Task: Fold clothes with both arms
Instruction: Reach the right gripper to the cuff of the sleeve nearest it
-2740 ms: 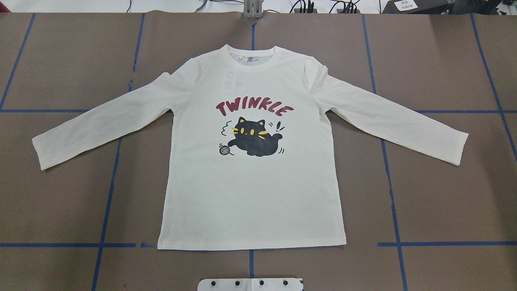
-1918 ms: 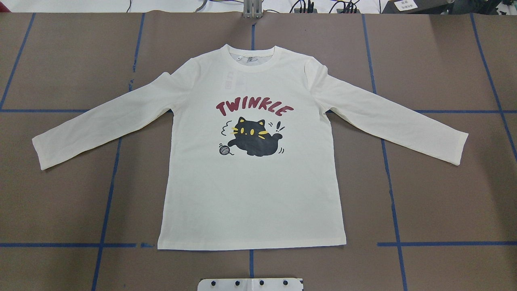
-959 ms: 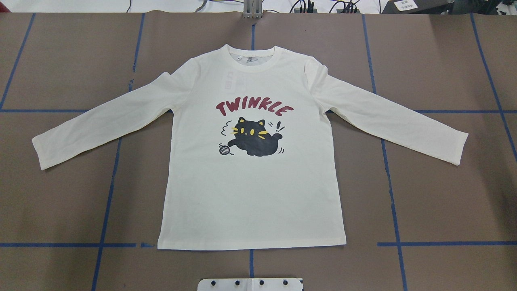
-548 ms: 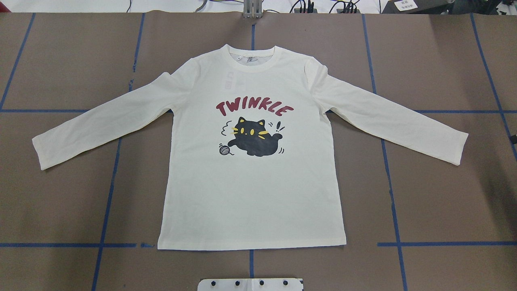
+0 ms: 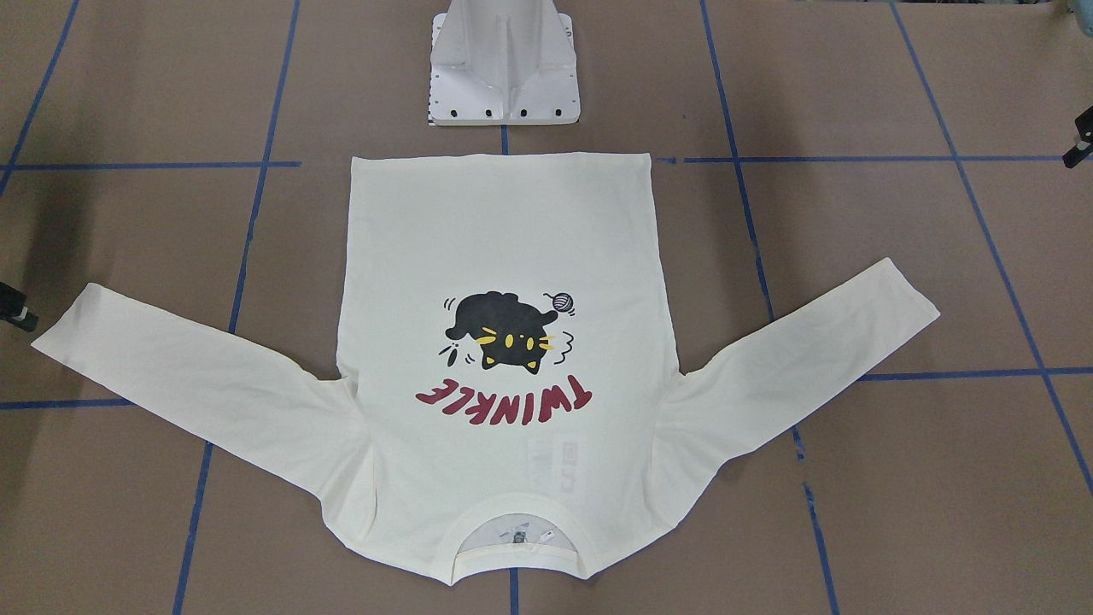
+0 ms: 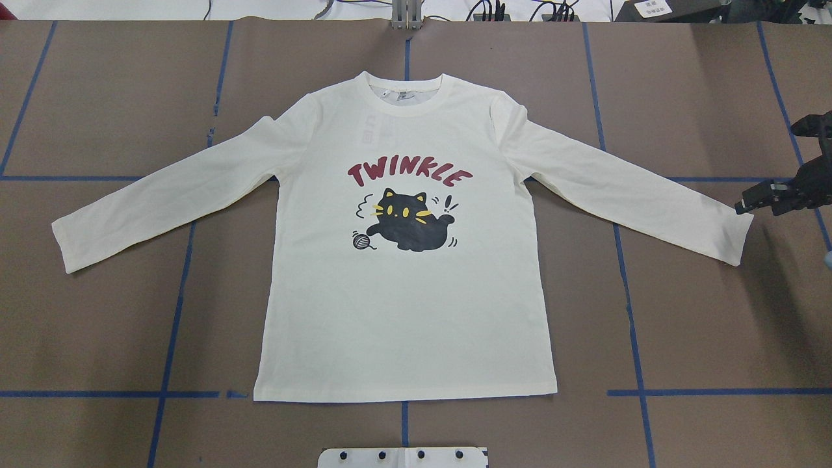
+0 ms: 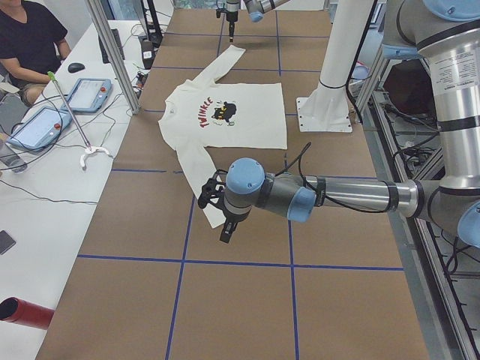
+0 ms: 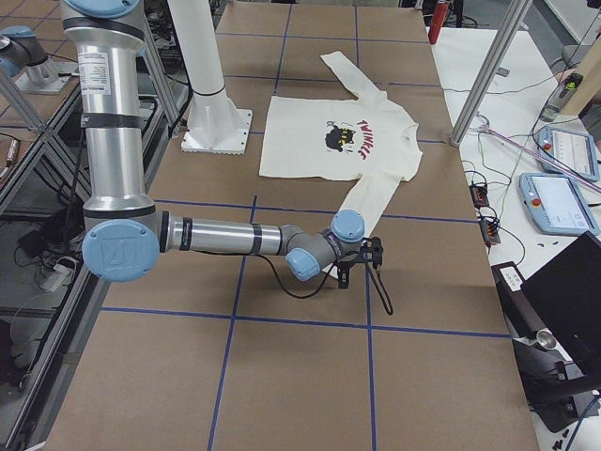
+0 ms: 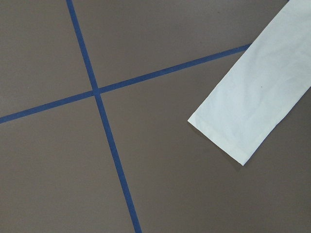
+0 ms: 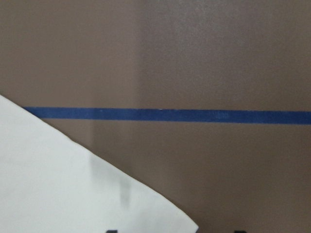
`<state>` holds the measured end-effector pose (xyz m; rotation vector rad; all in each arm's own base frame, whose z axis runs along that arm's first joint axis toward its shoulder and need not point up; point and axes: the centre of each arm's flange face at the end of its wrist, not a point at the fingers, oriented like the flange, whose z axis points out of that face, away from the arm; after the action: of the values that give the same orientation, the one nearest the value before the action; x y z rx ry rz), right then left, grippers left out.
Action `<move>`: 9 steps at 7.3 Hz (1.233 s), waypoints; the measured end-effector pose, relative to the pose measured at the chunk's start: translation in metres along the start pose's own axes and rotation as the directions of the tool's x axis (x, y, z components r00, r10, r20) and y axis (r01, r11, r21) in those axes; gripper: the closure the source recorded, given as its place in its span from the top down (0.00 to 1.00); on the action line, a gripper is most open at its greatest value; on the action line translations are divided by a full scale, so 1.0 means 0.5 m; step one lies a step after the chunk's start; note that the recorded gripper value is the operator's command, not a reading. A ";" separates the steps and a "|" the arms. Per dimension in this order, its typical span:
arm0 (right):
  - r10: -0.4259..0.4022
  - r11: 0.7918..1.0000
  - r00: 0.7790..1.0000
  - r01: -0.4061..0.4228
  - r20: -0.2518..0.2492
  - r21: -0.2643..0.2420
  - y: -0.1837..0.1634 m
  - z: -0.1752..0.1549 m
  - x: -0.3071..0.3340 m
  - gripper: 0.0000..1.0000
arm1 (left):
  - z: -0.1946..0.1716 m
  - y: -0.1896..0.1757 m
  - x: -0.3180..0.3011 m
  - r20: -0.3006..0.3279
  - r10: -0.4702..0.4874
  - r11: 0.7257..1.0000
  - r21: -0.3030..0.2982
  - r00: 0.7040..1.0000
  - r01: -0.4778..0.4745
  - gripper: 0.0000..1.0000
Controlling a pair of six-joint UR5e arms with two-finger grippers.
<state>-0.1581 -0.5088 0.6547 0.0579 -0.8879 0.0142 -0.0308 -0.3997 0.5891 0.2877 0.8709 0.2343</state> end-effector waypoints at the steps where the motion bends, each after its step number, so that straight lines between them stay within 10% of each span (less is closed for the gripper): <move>1: 0.005 1.000 1.000 -0.005 -0.005 -0.006 -0.005 0.012 0.001 0.68 | 0.000 0.000 0.000 0.000 0.001 1.000 0.000 1.000 -0.001 1.00; 4: 0.015 1.000 1.000 -0.015 -0.013 -0.015 -0.006 0.025 0.008 0.00 | 0.001 0.003 -0.002 0.000 0.000 1.000 -0.002 1.000 0.000 1.00; 9: -0.012 1.000 1.000 0.012 0.022 0.002 -0.011 -0.003 -0.033 0.00 | 0.004 0.006 -0.005 0.001 -0.004 1.000 -0.005 1.000 0.004 1.00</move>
<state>-0.1673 -0.5141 0.6406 0.0658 -0.9090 0.0032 -0.0310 -0.3977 0.5930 0.2812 0.8700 0.2330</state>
